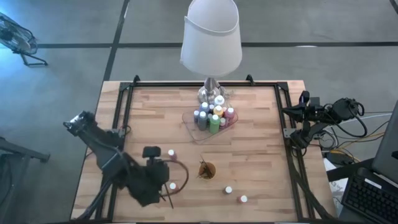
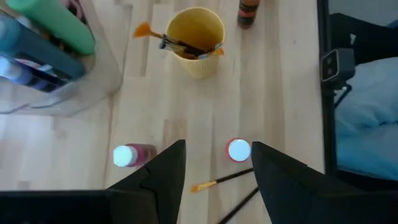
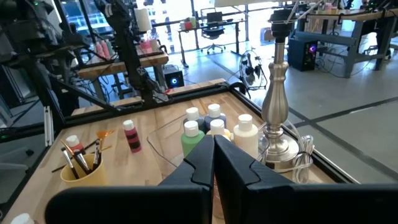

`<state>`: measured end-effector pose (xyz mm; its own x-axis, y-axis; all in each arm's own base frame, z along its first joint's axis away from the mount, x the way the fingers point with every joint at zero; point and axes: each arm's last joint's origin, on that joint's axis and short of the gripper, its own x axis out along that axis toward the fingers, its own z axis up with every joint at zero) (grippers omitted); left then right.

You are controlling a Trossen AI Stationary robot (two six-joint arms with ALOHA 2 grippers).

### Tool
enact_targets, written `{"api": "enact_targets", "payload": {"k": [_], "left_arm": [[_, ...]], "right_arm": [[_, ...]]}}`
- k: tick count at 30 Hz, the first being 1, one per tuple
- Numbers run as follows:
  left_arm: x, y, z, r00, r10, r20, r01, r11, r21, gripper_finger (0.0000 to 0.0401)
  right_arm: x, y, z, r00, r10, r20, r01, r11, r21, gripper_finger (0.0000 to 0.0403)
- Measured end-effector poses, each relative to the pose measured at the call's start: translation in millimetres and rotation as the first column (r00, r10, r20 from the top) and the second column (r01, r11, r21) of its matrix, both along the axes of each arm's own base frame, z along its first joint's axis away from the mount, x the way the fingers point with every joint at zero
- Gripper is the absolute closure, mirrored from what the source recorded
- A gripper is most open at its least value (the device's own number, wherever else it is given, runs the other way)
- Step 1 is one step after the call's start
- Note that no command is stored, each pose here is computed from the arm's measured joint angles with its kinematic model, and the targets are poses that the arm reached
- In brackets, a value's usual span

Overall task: Pick & Place Paint Supplies
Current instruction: Put the pink bottle into the transparent bin

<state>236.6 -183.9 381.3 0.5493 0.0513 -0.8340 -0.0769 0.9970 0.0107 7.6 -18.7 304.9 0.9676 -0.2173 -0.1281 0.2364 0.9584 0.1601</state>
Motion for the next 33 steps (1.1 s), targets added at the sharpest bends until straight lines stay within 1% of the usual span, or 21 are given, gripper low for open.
{"api": "enact_targets", "payload": {"k": [3, 5, 9, 11, 13, 15, 17, 20, 24, 28, 33], "left_arm": [[-8.3, -11.3, -4.9, 0.999, -0.007, 0.051, 0.003, 0.997, 0.074, 0.0213], [-10.4, -15.2, -10.0, 0.995, -0.004, 0.098, -0.01, 0.989, 0.146, 0.0213], [-7.3, -15.6, -25.4, 0.983, 0.005, 0.182, -0.06, 0.953, 0.297, 0.0213], [-3.2, -13.4, -35.2, 0.977, 0.011, 0.214, -0.09, 0.927, 0.364, 0.0213], [0.6, -10.9, -44.9, 0.971, 0.028, 0.238, -0.124, 0.909, 0.399, 0.0213], [3.2, -6.4, -56.0, 0.973, 0.058, 0.223, -0.147, 0.904, 0.402, 0.0213], [5.3, -0.7, -66.8, 0.978, 0.096, 0.183, -0.161, 0.91, 0.383, 0.0213], [10.9, 11.1, -79.9, 0.986, 0.147, 0.081, -0.165, 0.932, 0.322, 0.0213], [19.2, 28.9, -92.6, 0.98, 0.196, -0.023, -0.181, 0.941, 0.284, 0.0213], [25.3, 43.7, -99.2, 0.973, 0.203, -0.108, -0.169, 0.95, 0.264, 0.0213], [30.5, 57.5, -98.0, 0.968, 0.192, -0.16, -0.151, 0.959, 0.239, 0.0213]], "right_arm": [[0.0, 0.0, 0.0, 1.0, 0.0, 0.0, 0.0, 1.0, 0.0, 0.0394], [0.0, 0.0, 0.0, 1.0, 0.0, 0.0, 0.0, 1.0, 0.0, 0.0394], [0.0, 0.0, 0.0, 1.0, 0.0, 0.0, 0.0, 1.0, 0.0, 0.0394], [0.0, 0.0, 0.0, 1.0, 0.0, 0.0, 0.0, 1.0, 0.0, 0.0394], [0.0, 0.0, 0.0, 1.0, 0.0, 0.0, 0.0, 1.0, 0.0, 0.0394], [0.0, 0.0, 0.0, 1.0, 0.0, 0.0, 0.0, 1.0, 0.0, 0.0394], [0.0, 0.0, 0.0, 1.0, 0.0, 0.0, 0.0, 1.0, 0.0, 0.0394], [0.0, 0.0, 0.0, 1.0, -0.001, 0.0, 0.001, 1.0, 0.0, 0.0394], [0.0, 0.0, 0.0, 1.0, 0.0, 0.0, 0.0, 1.0, 0.0, 0.0394], [0.0, 0.0, 0.0, 1.0, 0.0, 0.0, 0.0, 1.0, 0.0, 0.0394], [0.0, 0.0, 0.0, 1.0, 0.0, 0.0, 0.0, 1.0, 0.0, 0.0394]]}}
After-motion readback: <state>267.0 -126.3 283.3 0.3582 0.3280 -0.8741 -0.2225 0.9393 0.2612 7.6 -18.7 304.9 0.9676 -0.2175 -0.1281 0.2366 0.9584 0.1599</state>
